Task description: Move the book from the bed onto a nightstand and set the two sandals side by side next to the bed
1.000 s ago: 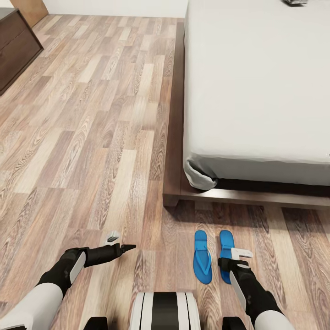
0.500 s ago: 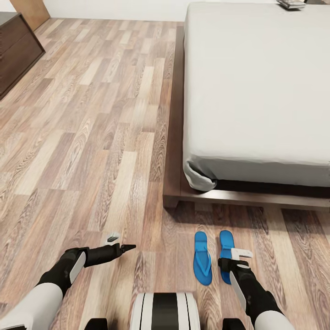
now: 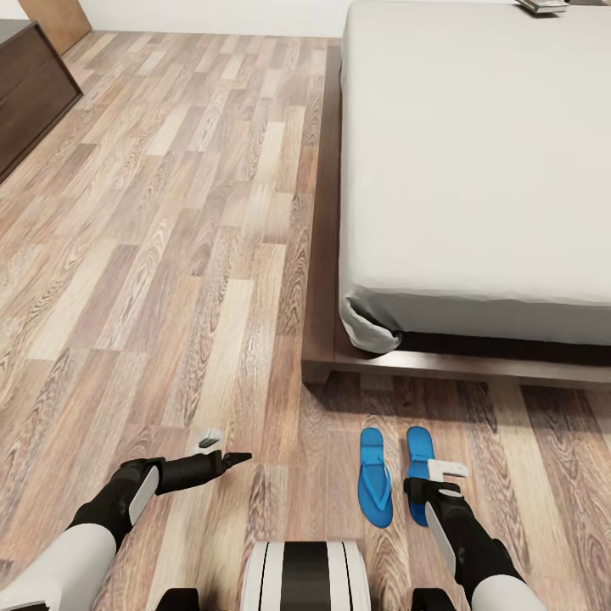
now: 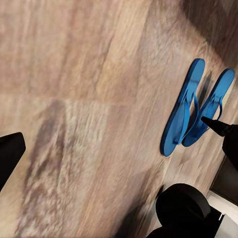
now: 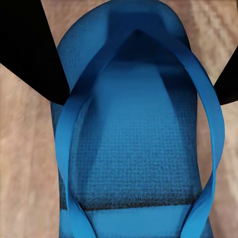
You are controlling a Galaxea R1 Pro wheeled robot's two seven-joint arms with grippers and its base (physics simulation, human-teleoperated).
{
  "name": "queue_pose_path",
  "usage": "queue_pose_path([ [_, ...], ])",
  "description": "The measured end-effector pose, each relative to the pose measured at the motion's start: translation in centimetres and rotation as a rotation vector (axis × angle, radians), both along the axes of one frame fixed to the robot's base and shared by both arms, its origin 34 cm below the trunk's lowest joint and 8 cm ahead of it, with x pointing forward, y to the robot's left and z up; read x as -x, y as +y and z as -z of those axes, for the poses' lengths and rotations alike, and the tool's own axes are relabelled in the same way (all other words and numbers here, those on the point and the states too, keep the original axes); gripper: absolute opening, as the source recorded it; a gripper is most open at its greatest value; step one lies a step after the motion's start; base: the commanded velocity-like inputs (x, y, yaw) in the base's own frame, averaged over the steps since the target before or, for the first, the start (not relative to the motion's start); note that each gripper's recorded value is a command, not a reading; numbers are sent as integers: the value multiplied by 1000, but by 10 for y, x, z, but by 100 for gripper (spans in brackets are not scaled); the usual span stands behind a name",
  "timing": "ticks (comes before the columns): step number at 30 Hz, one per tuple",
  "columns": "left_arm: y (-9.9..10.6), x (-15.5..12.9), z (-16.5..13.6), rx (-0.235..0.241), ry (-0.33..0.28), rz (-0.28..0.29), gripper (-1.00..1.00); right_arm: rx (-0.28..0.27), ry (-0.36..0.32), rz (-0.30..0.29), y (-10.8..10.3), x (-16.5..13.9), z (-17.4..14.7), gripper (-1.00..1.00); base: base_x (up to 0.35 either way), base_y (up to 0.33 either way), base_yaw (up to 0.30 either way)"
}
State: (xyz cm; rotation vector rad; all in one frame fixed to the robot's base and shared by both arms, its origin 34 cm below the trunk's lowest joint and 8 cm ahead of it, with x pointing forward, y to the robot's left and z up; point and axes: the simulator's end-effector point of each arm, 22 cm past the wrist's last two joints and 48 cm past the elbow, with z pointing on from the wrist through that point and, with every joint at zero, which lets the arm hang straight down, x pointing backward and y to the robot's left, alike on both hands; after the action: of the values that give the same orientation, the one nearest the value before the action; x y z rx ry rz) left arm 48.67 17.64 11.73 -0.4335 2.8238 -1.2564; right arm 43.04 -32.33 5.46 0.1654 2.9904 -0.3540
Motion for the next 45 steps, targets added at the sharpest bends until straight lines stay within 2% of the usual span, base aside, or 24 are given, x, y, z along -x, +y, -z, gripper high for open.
queue_pose_path([
  [15, 0, 0, 0, 0, 0, 0, 100, 0, 0, 0, 0, 0, 0, -100, 0, 0, 0],
  [16, 0, 0, 0, 0, 1, 0, 100, -1, 0, 0, 1, 0, 0, 100, 0, 0, 0],
  [32, 0, 0, 0, 0, 1, 0, 100, -1, 5, 1, 0, 1, 0, 100, 0, 0, 0],
  [45, 0, -19, -23, 0, -53, 0, 100, -2, -46, -1, 0, -22, -20, 100, 0, 0, 0],
])
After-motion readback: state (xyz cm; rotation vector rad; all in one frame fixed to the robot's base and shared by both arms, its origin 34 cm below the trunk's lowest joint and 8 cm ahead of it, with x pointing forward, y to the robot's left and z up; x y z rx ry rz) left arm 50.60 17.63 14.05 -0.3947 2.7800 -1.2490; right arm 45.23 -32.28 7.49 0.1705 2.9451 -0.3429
